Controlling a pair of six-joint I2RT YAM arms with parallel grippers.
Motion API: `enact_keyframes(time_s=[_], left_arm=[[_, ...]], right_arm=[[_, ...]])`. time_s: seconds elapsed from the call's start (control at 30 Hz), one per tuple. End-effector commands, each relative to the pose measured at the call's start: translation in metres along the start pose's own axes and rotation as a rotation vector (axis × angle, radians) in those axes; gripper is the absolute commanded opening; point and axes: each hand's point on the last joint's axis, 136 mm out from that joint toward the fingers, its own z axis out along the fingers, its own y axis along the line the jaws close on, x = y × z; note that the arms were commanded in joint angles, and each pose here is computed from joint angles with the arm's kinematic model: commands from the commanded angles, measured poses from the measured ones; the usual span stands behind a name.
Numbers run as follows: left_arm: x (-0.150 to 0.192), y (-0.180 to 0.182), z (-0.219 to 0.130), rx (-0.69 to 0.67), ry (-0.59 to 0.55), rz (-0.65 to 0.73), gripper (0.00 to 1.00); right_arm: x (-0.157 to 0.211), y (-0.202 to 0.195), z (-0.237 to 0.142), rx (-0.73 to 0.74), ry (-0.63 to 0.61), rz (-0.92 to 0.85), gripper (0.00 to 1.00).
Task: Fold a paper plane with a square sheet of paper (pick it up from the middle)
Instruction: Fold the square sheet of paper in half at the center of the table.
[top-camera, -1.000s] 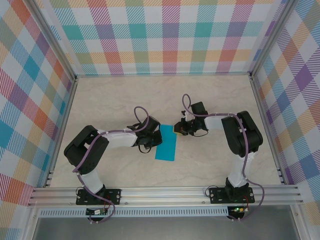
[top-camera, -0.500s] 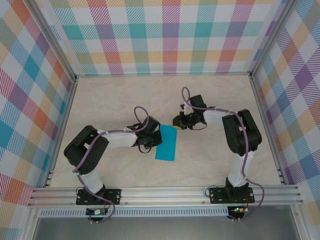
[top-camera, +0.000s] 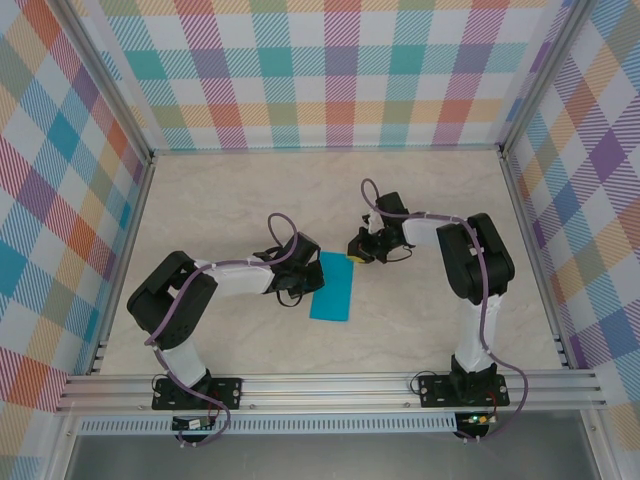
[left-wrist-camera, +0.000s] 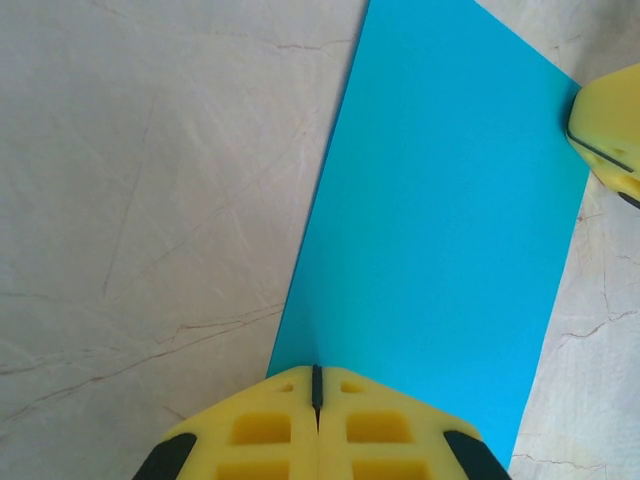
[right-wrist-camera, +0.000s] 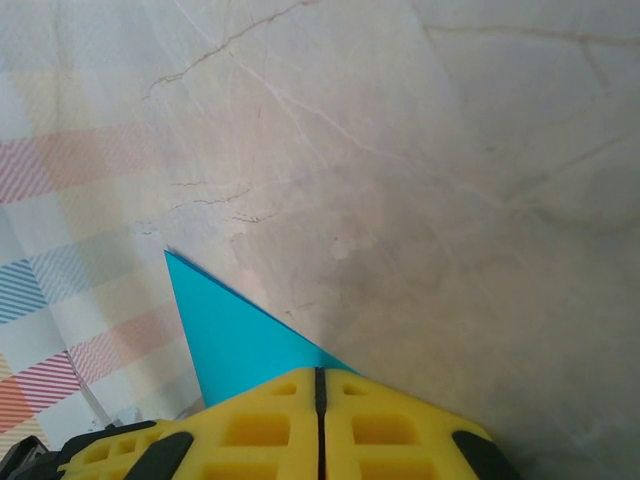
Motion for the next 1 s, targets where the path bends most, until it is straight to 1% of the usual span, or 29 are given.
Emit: enact_keyframes(time_s=[0.0, 0.13, 0.2, 0.3, 0.53, 0.67, 0.73, 0.83, 0.9, 0.97], left_arm=[[0.030, 0.052, 0.005, -0.188, 0.070, -0.002, 0.00], [0.030, 0.051, 0.005, -0.184, 0.070, -0.003, 0.00], [0.030, 0.052, 0.004, -0.188, 0.070, -0.002, 0.00], [0.030, 0.051, 0.005, -0.187, 0.070, 0.000, 0.00], [0.029, 0.049, 0.006, -0.183, 0.074, 0.001, 0.00], [0.029, 0.048, 0.007, -0.182, 0.074, 0.001, 0.00], [0.029, 0.048, 0.007, -0.183, 0.073, 0.003, 0.00], [0.028, 0.051, 0.006, -0.196, 0.068, 0.002, 0.00], [0.028, 0.054, 0.006, -0.209, 0.065, 0.003, 0.00], [0.029, 0.056, 0.006, -0.214, 0.067, 0.002, 0.00]], right_arm=[[0.007, 0.001, -0.004, -0.002, 0.038, 0.025, 0.09], [-0.007, 0.030, -0.025, -0.133, 0.008, 0.006, 0.10], [-0.011, 0.031, -0.030, -0.120, -0.012, -0.005, 0.10], [-0.013, 0.018, -0.024, -0.083, -0.041, -0.011, 0.11], [0.000, -0.013, -0.005, -0.028, 0.007, 0.047, 0.10], [0.004, -0.037, 0.002, 0.061, 0.010, 0.071, 0.10], [0.006, -0.041, 0.002, 0.083, 0.021, 0.080, 0.10], [0.003, -0.024, -0.004, 0.039, 0.034, 0.068, 0.12], [0.000, -0.012, -0.013, 0.038, 0.042, 0.053, 0.11], [-0.005, 0.003, -0.028, 0.020, -0.003, 0.019, 0.12]])
